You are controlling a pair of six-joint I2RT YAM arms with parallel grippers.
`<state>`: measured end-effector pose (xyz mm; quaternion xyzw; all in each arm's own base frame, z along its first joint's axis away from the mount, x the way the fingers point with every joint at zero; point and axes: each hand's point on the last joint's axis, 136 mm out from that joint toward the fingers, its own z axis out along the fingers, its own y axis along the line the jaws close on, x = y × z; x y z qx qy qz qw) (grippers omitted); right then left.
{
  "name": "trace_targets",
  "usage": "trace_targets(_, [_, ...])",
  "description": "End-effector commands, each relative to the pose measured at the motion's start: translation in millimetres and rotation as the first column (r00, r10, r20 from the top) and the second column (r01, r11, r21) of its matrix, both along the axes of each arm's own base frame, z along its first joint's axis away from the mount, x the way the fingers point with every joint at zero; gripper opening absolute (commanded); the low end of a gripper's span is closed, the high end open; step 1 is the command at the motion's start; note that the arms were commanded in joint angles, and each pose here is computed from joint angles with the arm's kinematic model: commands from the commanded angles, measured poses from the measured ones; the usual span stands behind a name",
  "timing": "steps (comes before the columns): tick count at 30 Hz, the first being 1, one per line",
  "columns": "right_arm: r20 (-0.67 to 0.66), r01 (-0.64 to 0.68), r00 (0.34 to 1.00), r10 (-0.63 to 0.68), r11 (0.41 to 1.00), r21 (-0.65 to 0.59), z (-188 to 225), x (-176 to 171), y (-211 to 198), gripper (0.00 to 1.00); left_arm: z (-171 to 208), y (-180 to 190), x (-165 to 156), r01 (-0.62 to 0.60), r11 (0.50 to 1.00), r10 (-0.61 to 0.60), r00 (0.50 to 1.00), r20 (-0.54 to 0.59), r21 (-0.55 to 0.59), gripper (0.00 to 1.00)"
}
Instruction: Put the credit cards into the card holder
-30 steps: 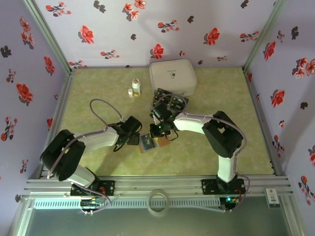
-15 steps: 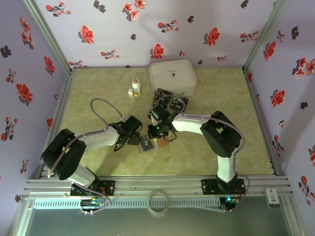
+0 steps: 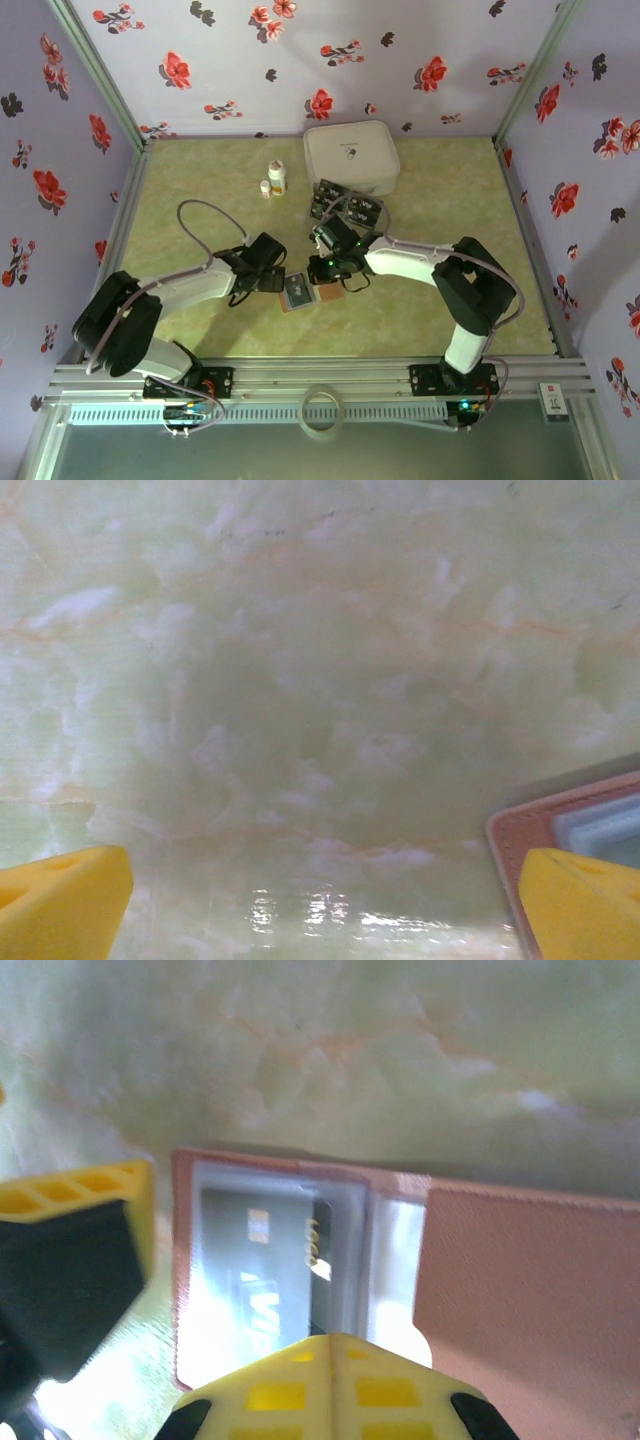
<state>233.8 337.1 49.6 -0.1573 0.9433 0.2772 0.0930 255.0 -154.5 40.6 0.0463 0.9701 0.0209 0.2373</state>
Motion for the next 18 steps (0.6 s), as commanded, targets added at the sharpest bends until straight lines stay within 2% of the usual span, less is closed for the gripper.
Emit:
trace_targets(1, [0.005, 0.017, 1.0, -0.017, 1.0, 0.001, -0.2, -5.5, -4.5, 0.03, -1.6, 4.4, -14.3, -0.019, 0.999, 0.018, 0.999, -0.032, -0.031, 1.0])
trace_targets(10, [-0.01, 0.005, 1.0, -0.005, 1.0, 0.005, -7.1, -15.9, -1.4, 0.02, -14.9, -0.2, -33.3, -0.021, 0.999, 0.019, 0.998, -0.06, -0.037, 1.0])
trace_targets(18, [-0.02, 0.001, 1.0, -0.001, 1.0, 0.005, -12.6, -20.3, 2.0, 0.02, -25.9, -6.5, -34.5, -0.011, 1.0, 0.01, 0.997, -0.073, -0.022, 1.0])
